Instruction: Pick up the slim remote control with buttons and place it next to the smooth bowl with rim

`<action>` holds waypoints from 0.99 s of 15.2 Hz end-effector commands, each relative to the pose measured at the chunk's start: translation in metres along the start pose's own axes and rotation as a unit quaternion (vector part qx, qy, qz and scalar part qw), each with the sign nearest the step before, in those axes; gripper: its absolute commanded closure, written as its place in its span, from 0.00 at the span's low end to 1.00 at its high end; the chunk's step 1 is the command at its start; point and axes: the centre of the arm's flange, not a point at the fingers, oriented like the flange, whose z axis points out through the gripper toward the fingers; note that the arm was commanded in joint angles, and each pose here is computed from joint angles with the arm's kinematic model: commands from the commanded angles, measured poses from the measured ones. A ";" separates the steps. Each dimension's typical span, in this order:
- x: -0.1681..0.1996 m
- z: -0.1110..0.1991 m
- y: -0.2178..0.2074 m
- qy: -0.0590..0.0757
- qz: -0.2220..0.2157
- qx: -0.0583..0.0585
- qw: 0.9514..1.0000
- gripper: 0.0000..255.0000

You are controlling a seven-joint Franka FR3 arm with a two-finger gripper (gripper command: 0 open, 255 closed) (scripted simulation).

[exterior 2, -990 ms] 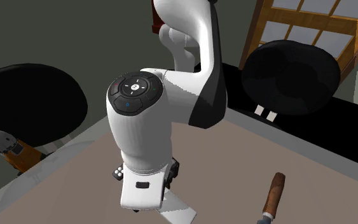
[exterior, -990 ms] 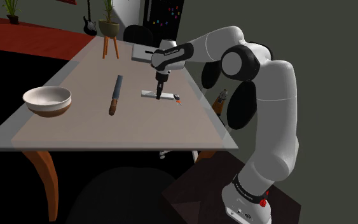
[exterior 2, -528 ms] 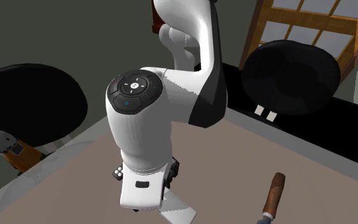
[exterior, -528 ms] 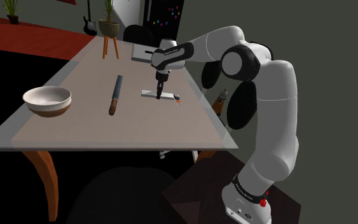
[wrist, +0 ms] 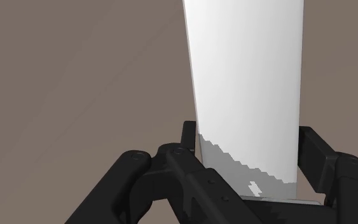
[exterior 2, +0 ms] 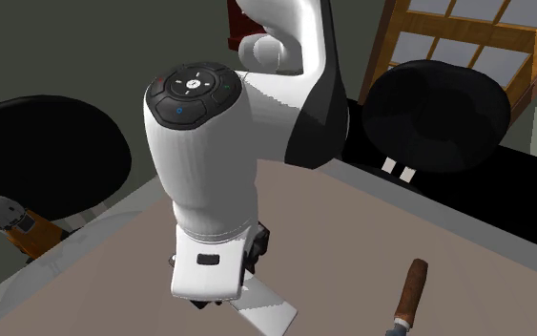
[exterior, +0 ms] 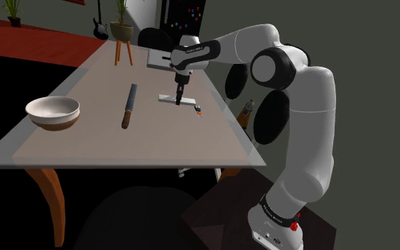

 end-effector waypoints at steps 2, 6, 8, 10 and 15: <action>0.000 -0.017 0.001 0.000 0.000 0.000 1.000 1.00; 0.000 -0.038 0.002 0.000 0.000 0.000 1.000 1.00; 0.000 -0.048 0.002 0.000 0.000 0.000 1.000 1.00; 0.000 -0.059 0.002 0.000 0.000 0.000 1.000 1.00; 0.000 -0.085 0.003 0.000 0.000 0.000 1.000 1.00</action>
